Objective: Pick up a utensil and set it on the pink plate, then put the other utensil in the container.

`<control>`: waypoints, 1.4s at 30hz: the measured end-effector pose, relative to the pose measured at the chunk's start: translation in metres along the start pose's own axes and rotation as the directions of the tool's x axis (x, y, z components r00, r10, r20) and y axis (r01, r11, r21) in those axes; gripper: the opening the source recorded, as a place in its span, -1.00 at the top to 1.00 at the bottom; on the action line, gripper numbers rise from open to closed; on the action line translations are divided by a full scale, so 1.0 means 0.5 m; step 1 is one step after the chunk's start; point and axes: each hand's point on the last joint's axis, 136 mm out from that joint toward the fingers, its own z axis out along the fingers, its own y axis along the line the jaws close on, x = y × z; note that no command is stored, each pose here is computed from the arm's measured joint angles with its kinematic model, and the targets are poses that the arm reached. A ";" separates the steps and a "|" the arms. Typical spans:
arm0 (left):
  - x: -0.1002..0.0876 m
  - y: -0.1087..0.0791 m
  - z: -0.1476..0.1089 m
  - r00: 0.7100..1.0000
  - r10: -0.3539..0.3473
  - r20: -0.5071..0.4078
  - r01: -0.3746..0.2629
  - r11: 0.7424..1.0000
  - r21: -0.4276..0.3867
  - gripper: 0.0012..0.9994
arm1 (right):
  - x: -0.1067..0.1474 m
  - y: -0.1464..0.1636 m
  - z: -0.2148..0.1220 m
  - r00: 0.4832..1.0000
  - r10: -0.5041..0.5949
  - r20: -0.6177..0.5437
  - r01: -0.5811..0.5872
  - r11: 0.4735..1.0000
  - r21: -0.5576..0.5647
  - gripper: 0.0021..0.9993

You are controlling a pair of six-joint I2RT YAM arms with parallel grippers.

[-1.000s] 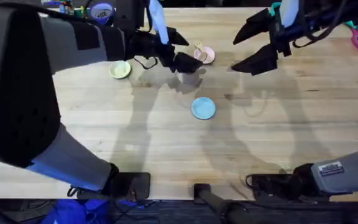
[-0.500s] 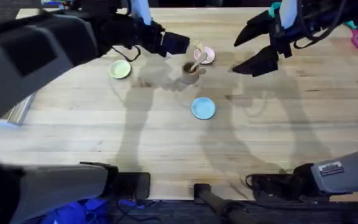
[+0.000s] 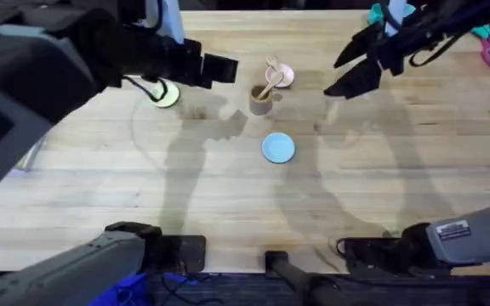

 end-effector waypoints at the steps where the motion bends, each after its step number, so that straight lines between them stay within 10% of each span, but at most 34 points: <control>1: 0.003 0.006 -0.010 1.000 -0.005 -0.002 0.005 1.000 -0.026 -0.98 | -0.002 -0.009 -0.007 1.000 0.017 -0.006 -0.017 1.000 0.021 -1.00; 15: 0.077 0.036 -0.137 0.990 -0.129 -0.048 0.115 0.965 -0.236 -0.98 | -0.027 -0.015 -0.185 0.992 0.106 -0.067 -0.072 0.919 0.387 -1.00; 29: 0.095 0.037 -0.230 0.985 -0.169 0.042 0.173 0.934 -0.313 -0.98 | 0.000 -0.003 -0.380 0.945 0.264 0.195 -0.327 0.725 0.605 -0.99; 42: 0.096 0.035 -0.248 0.976 -0.204 0.082 0.219 0.922 -0.318 -0.98 | 0.069 0.002 -0.337 0.906 0.299 0.300 -0.423 0.666 0.614 -1.00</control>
